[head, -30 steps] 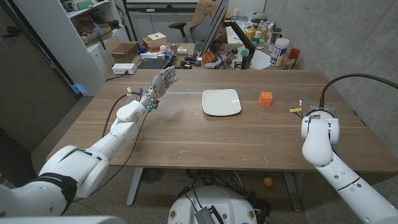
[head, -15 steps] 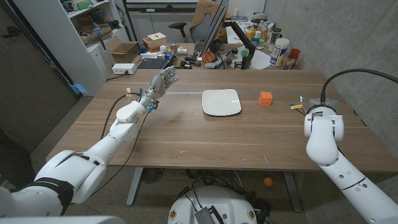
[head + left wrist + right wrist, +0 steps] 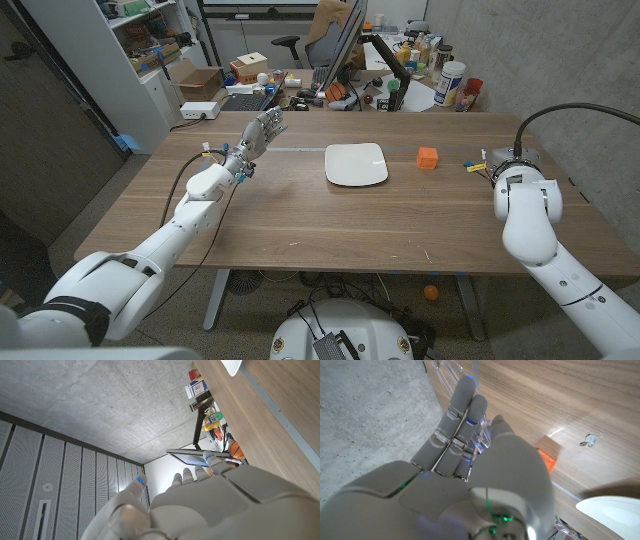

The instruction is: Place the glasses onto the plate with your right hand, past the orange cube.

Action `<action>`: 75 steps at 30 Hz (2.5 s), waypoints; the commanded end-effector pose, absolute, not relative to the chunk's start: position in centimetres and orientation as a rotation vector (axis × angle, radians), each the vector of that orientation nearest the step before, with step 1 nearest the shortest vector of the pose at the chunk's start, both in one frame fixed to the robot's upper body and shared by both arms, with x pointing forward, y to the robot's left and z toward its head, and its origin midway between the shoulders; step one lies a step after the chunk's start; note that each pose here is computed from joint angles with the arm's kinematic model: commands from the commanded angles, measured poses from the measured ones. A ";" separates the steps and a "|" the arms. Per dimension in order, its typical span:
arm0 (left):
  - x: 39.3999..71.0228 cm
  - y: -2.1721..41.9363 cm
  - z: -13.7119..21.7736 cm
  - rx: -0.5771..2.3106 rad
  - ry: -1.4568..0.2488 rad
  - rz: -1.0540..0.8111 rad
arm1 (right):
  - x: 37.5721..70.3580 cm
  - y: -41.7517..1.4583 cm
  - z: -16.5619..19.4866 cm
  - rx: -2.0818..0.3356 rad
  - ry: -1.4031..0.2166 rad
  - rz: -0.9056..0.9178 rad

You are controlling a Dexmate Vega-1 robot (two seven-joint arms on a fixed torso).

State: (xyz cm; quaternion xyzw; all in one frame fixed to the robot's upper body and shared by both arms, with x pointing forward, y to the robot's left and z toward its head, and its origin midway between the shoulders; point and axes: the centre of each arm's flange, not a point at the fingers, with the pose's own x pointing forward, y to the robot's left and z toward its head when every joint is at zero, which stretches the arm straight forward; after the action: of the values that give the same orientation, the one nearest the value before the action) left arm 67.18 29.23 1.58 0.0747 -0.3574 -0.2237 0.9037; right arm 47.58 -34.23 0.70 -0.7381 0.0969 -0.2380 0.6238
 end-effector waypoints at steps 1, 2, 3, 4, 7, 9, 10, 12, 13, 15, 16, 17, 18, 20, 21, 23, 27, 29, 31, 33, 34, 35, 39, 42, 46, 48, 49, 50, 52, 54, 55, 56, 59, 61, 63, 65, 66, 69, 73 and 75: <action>66.4 29.4 1.2 0.147 -0.745 -0.462 | 47.3 -33.0 2.4 -1.749 0.108 -0.540; 66.3 29.4 1.2 0.147 -0.746 -0.461 | 47.3 -32.9 2.4 -1.756 0.102 -0.544; 66.3 29.5 1.1 0.146 -0.746 -0.461 | 47.4 -32.8 2.6 -1.761 0.093 -0.542; 66.2 29.5 1.1 0.146 -0.746 -0.462 | 47.4 -32.7 2.7 -1.763 0.087 -0.539; 66.0 29.6 1.1 0.144 -0.749 -0.461 | 47.6 -32.4 3.0 -1.781 0.060 -0.534; 65.9 29.6 1.0 0.142 -0.750 -0.461 | 47.8 -32.2 3.3 -1.799 0.039 -0.527; 65.8 29.7 1.0 0.142 -0.751 -0.461 | 47.8 -32.1 3.4 -1.803 0.029 -0.525; 65.7 29.8 0.9 0.140 -0.751 -0.460 | 48.0 -31.8 3.7 -1.813 0.010 -0.521; 65.6 29.8 0.9 0.139 -0.751 -0.461 | 48.1 -31.7 3.8 -1.821 -0.005 -0.514; 65.5 29.9 0.8 0.139 -0.752 -0.458 | 48.3 -31.4 4.1 -1.823 -0.023 -0.507; 65.5 29.9 0.8 0.137 -0.752 -0.457 | 48.4 -31.2 4.2 -1.831 -0.030 -0.505; 65.4 30.0 0.7 0.137 -0.751 -0.456 | 48.5 -31.0 4.4 -1.834 -0.039 -0.497; 65.4 30.0 0.7 0.137 -0.751 -0.455 | 48.6 -30.9 4.5 -1.831 -0.046 -0.490; 65.3 30.1 0.6 0.135 -0.751 -0.453 | 48.8 -30.5 4.7 -1.852 -0.065 -0.488; 65.2 30.2 0.5 0.135 -0.751 -0.452 | 48.9 -30.3 4.8 -1.856 -0.071 -0.483; 65.0 30.3 0.4 0.135 -0.753 -0.448 | 49.2 -29.6 5.0 -1.896 -0.091 -0.478; 64.9 30.4 0.3 0.132 -0.754 -0.444 | 49.5 -29.1 5.2 -1.912 -0.102 -0.468; 64.6 30.5 0.3 0.132 -0.757 -0.439 | 49.7 -28.6 5.5 -1.918 -0.123 -0.460; 64.5 30.6 0.2 0.132 -0.757 -0.436 | 49.7 -28.3 5.6 -1.932 -0.146 -0.461; 64.4 30.6 0.2 0.131 -0.757 -0.435 | 49.8 -28.2 5.7 -1.932 -0.153 -0.462; 64.2 30.7 0.1 0.131 -0.761 -0.430 | 49.8 -28.0 5.9 -1.936 -0.172 -0.460; 64.2 30.8 0.1 0.130 -0.762 -0.425 | 49.7 -27.8 5.9 -1.939 -0.186 -0.457; 63.8 31.2 0.2 0.130 -0.769 -0.409 | 49.7 -27.2 6.3 -1.944 -0.232 -0.453; 63.5 31.6 0.2 0.128 -0.772 -0.394 | 49.6 -26.6 6.7 -1.951 -0.260 -0.456; 63.2 32.3 0.0 0.124 -0.775 -0.370 | 49.5 -25.8 7.1 -1.961 -0.310 -0.454; 63.0 32.6 -0.1 0.123 -0.776 -0.353 | 49.6 -25.4 7.3 -1.963 -0.332 -0.450; 62.9 32.9 -0.1 0.122 -0.776 -0.345 | 49.6 -25.2 7.4 -1.964 -0.344 -0.451; 62.8 33.1 -0.1 0.121 -0.776 -0.339 | 49.6 -25.0 7.5 -1.966 -0.357 -0.447; 62.6 33.6 -0.1 0.118 -0.777 -0.320 | 49.6 -24.5 7.7 -1.966 -0.382 -0.442; 62.5 34.1 -0.1 0.115 -0.777 -0.307 | 49.7 -24.0 7.8 -1.972 -0.407 -0.437; 62.5 34.3 -0.1 0.114 -0.778 -0.301 | 49.8 -23.8 7.9 -1.973 -0.417 -0.433; 62.4 34.5 -0.1 0.114 -0.778 -0.295 | 49.8 -23.6 8.0 -1.973 -0.425 -0.428; 62.2 35.1 0.0 0.115 -0.779 -0.278 | 50.0 -22.9 8.3 -1.982 -0.446 -0.418; 62.2 35.5 0.0 0.116 -0.780 -0.267 | 50.2 -22.4 8.4 -1.988 -0.461 -0.410; 62.1 35.8 0.1 0.114 -0.780 -0.257 | 50.4 -21.9 8.6 -1.993 -0.475 -0.404; 62.1 36.2 0.1 0.114 -0.782 -0.246 | 50.5 -21.5 8.8 -1.996 -0.489 -0.396; 62.1 36.3 0.2 0.114 -0.783 -0.241 | 50.6 -21.3 8.9 -1.997 -0.497 -0.391; 62.1 36.8 0.3 0.111 -0.784 -0.230 | 50.9 -20.5 9.2 -2.005 -0.516 -0.382; 62.1 37.2 0.3 0.107 -0.785 -0.223 | 51.3 -19.3 9.7 -2.017 -0.548 -0.366; 62.1 37.3 0.3 0.104 -0.785 -0.224 | 51.6 -18.8 9.9 -2.025 -0.566 -0.361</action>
State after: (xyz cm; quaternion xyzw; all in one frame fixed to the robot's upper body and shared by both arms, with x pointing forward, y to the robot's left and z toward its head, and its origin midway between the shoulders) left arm 62.25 35.84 0.22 0.0559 -0.3798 -0.1264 0.9147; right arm 50.56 -21.80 8.62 -0.8267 -0.1962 -0.1644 0.5010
